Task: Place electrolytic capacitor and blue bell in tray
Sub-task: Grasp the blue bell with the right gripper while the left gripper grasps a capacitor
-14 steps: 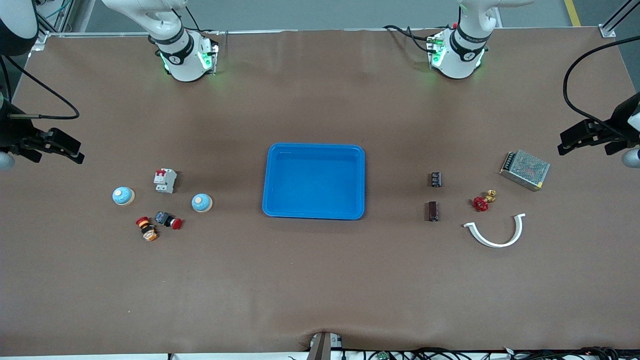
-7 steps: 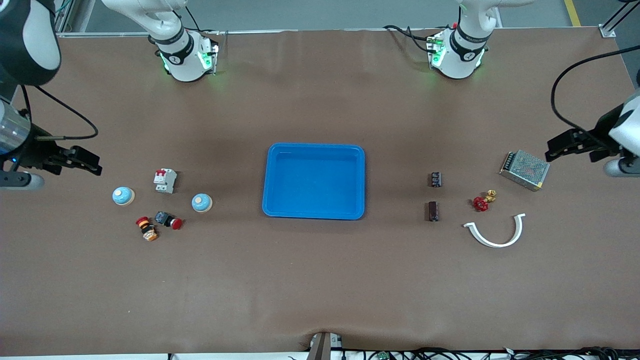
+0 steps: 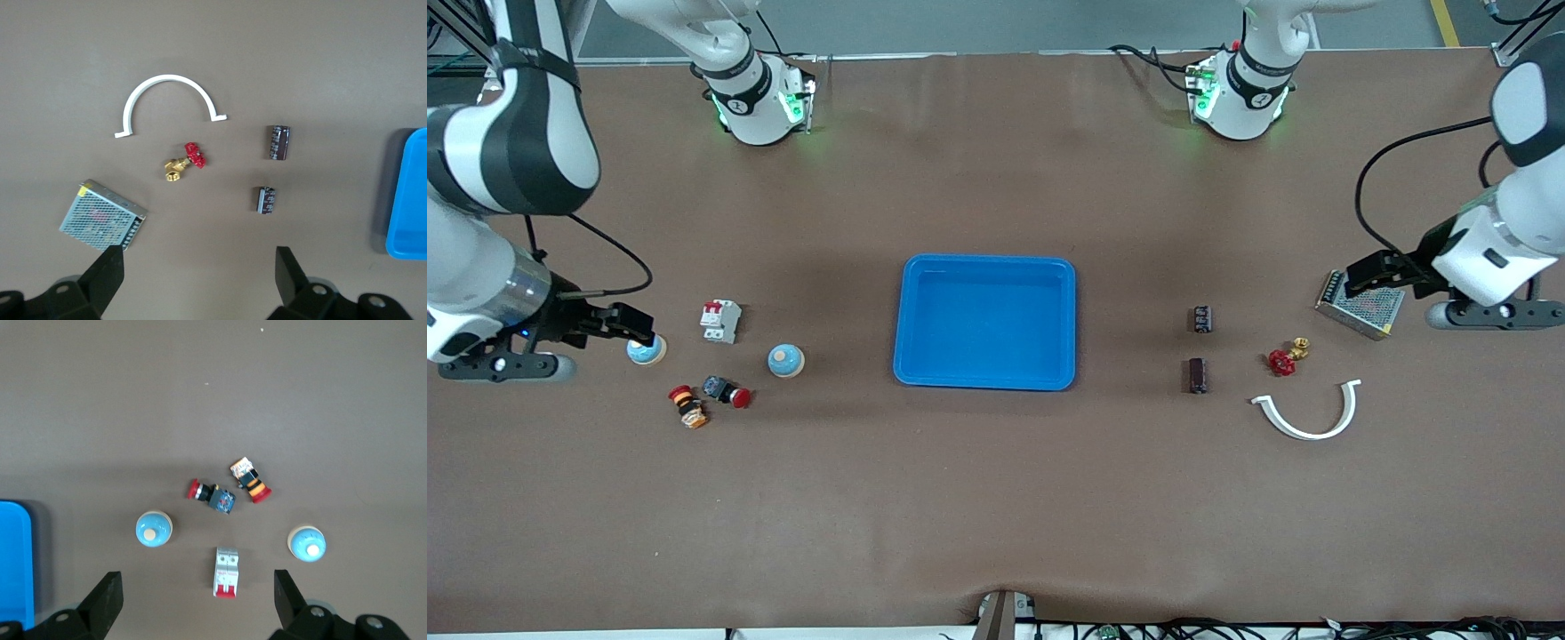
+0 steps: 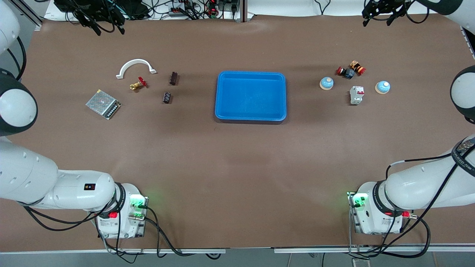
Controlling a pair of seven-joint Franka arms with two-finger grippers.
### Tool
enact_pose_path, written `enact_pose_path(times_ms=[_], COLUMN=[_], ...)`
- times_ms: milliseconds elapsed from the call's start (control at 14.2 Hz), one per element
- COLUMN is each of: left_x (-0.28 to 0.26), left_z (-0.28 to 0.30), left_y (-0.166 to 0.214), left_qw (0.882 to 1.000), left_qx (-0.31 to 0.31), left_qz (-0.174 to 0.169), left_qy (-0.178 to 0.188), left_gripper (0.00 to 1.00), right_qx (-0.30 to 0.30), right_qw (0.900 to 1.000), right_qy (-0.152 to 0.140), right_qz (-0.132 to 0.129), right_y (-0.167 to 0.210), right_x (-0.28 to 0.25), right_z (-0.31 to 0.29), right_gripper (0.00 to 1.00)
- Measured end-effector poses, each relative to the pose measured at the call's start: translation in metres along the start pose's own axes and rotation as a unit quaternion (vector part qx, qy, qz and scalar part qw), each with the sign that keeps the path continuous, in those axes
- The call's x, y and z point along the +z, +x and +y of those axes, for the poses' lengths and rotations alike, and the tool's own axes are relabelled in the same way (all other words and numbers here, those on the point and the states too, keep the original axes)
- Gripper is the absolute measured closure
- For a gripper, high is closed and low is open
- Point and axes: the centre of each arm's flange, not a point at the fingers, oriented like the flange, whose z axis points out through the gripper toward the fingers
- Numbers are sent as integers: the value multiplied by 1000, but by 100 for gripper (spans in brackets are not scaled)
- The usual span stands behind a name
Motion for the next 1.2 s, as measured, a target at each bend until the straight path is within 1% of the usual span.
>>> enact_pose_path(times_ms=[282, 565, 847, 1059, 1200], left_x=[39, 70, 102, 133, 155], left_z=[26, 45, 66, 75, 81], left_y=[-24, -44, -56, -67, -74], left_qw=[1000, 1000, 1000, 1000, 1000], left_qx=[8, 3, 0, 1, 3], left_qz=[-1, 3, 9, 29, 25], left_qy=[3, 6, 8, 6, 6], left_gripper=[0, 0, 0, 0, 0], right_qx=[14, 26, 22, 15, 12], right_qw=[1000, 1000, 1000, 1000, 1000], right_qy=[10, 11, 9, 7, 6], right_qz=[2, 2, -9, -15, -22], right_y=[14, 25, 31, 28, 23], right_x=[34, 68, 108, 141, 155], right_z=[-14, -26, -44, -56, -59], right_gripper=[0, 0, 0, 0, 0])
